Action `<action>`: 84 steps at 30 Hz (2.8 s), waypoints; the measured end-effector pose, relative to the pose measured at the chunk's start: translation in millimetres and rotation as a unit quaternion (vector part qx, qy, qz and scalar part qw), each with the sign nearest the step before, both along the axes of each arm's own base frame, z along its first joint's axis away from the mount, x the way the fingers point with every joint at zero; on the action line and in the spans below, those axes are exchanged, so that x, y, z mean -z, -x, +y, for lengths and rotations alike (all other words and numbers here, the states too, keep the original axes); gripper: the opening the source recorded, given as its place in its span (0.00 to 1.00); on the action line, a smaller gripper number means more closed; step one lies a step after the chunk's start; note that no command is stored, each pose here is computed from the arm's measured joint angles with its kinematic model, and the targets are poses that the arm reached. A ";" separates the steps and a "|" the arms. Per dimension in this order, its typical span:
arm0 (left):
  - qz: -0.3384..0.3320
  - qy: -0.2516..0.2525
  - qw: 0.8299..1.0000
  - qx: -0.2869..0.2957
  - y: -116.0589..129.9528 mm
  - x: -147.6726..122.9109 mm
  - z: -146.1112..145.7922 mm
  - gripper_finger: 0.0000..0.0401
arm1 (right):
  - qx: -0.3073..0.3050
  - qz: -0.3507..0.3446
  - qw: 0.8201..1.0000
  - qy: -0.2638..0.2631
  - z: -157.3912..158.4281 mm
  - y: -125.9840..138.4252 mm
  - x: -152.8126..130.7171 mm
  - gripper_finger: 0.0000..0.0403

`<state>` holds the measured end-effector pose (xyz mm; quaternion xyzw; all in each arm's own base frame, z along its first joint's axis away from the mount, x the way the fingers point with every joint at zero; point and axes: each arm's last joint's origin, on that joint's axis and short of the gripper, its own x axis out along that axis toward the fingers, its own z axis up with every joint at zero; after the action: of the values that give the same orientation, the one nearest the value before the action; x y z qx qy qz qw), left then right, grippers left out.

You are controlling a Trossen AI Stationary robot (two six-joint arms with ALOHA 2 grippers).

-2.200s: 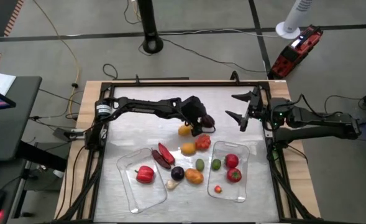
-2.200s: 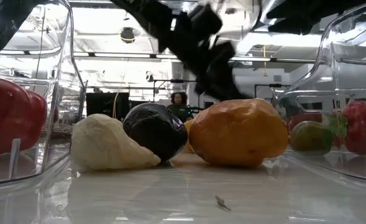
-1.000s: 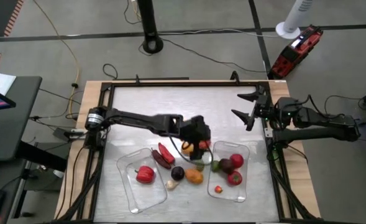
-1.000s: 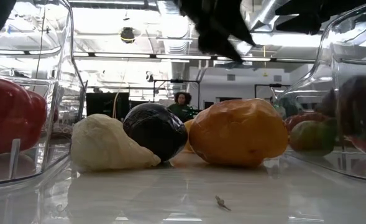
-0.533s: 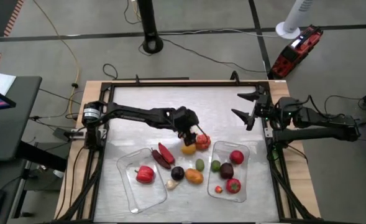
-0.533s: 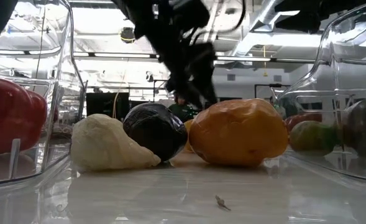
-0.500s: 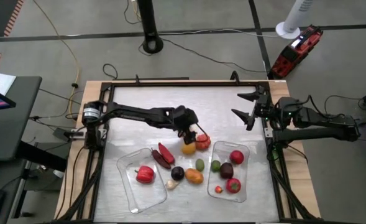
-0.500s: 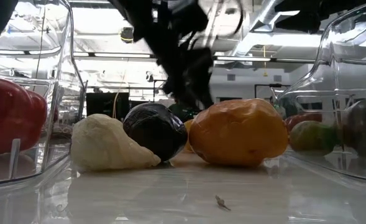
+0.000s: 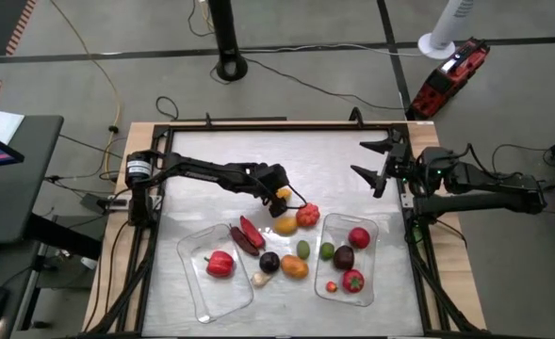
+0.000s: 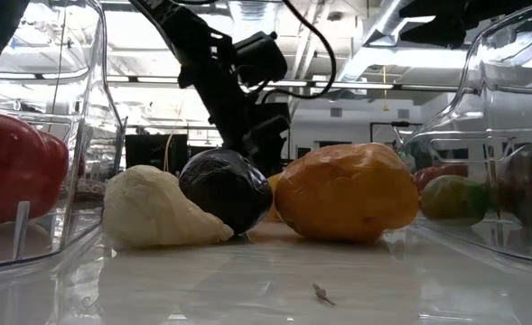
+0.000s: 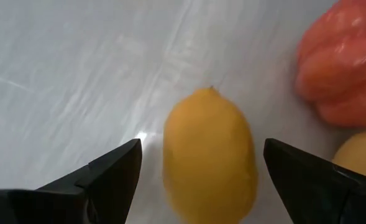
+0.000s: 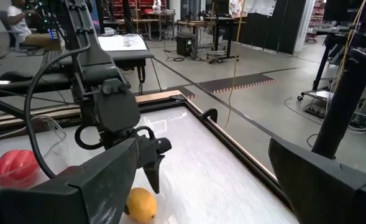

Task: Sort produce into baskets
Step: Put the top lemon into the right transparent bin, then put the lemon into the right transparent bin

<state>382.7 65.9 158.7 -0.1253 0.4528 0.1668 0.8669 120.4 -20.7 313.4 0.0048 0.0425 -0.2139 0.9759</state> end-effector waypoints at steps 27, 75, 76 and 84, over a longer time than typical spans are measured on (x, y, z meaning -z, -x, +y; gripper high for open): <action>-0.185 -0.040 0.973 0.135 -25.8 -112.0 -45.1 0.51 | 0.000 -0.001 1.000 0.013 0.2 3.2 -1.4 0.96; -0.020 -0.102 0.975 0.194 -35.4 -89.0 -125.8 0.73 | 0.002 0.004 1.000 0.001 0.1 3.3 0.7 0.96; -0.021 -0.095 0.978 0.183 -32.2 -83.0 -121.7 0.72 | 0.002 0.001 1.000 -0.001 0.1 3.3 0.3 0.96; -0.027 -0.049 0.992 0.110 -18.7 -27.6 -91.5 0.71 | 0.002 -0.008 1.000 -0.001 0.1 3.1 -1.4 0.96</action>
<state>401.5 -25.6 186.3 -0.0366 0.4319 0.0887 0.8968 117.2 -20.6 314.8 0.0080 0.0347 -0.2156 0.9758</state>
